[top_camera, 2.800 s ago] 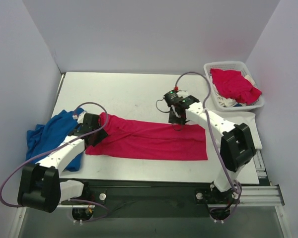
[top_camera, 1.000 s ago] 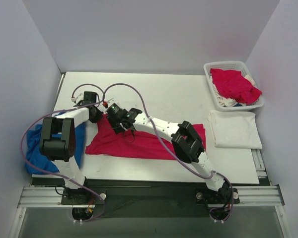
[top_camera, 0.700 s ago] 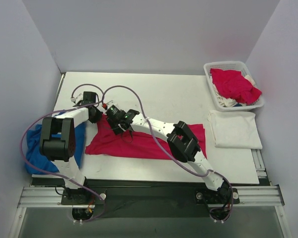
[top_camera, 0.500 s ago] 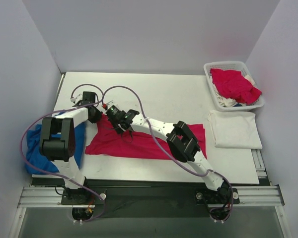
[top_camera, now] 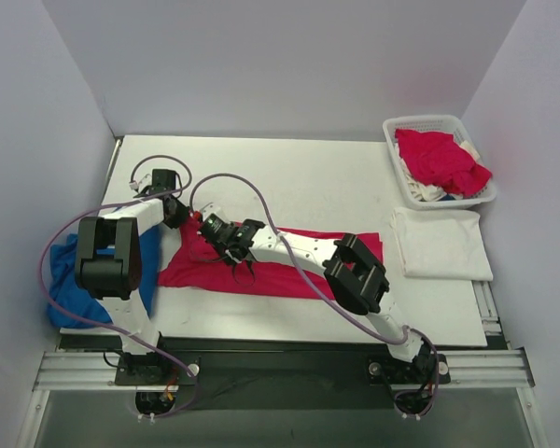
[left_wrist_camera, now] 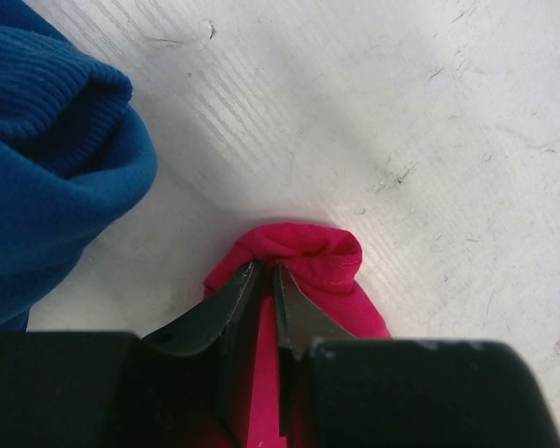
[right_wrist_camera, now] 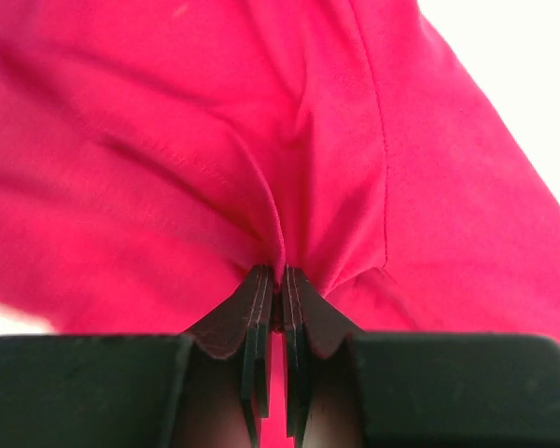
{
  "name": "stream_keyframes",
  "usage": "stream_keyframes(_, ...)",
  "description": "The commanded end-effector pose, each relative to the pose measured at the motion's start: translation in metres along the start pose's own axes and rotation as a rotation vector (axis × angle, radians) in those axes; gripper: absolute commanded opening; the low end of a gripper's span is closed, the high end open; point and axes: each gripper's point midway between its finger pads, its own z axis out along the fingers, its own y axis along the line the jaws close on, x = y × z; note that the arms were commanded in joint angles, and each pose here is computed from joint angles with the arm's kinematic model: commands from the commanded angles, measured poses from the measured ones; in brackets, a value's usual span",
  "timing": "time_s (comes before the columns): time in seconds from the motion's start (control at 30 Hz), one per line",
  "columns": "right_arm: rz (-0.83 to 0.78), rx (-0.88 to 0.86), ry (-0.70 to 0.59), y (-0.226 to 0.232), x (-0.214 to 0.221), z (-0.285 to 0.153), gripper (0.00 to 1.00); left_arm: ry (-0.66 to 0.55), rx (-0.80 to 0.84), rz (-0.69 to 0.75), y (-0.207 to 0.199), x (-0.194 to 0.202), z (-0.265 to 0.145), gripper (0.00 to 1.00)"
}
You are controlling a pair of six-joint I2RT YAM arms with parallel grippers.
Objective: Fold and stack the t-shirts
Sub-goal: Fold the other side of the tshirt into a rectangle
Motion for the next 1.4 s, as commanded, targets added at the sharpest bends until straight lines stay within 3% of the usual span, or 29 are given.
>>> stream_keyframes(0.0,0.008,0.006,-0.079,-0.002,-0.021,-0.05,0.03,-0.02,-0.007,-0.005,-0.001,-0.011,0.004,0.22)
stream_keyframes(0.17,0.008,-0.031,-0.042,0.006,0.0,-0.057,0.09,-0.018,-0.006,-0.006,-0.001,-0.012,0.005,0.21)
stream_keyframes(0.37,-0.006,-0.067,0.027,0.013,0.032,-0.057,0.28,-0.024,0.008,-0.008,-0.006,-0.017,0.004,0.22)
stream_keyframes(0.47,-0.006,-0.063,0.054,0.011,0.046,-0.056,0.33,-0.024,0.016,-0.005,-0.008,-0.019,0.004,0.22)
stream_keyframes(0.8,0.048,0.023,-0.012,-0.016,0.031,-0.074,0.33,-0.027,0.06,0.005,-0.011,-0.02,-0.016,0.22)
stream_keyframes(1.1,0.265,0.112,-0.008,-0.081,0.025,-0.073,0.33,-0.037,0.123,0.061,-0.012,0.003,-0.067,0.43)
stream_keyframes(1.37,0.37,0.182,0.033,-0.131,0.046,-0.072,0.32,-0.006,0.125,0.065,0.015,0.044,-0.103,0.49)
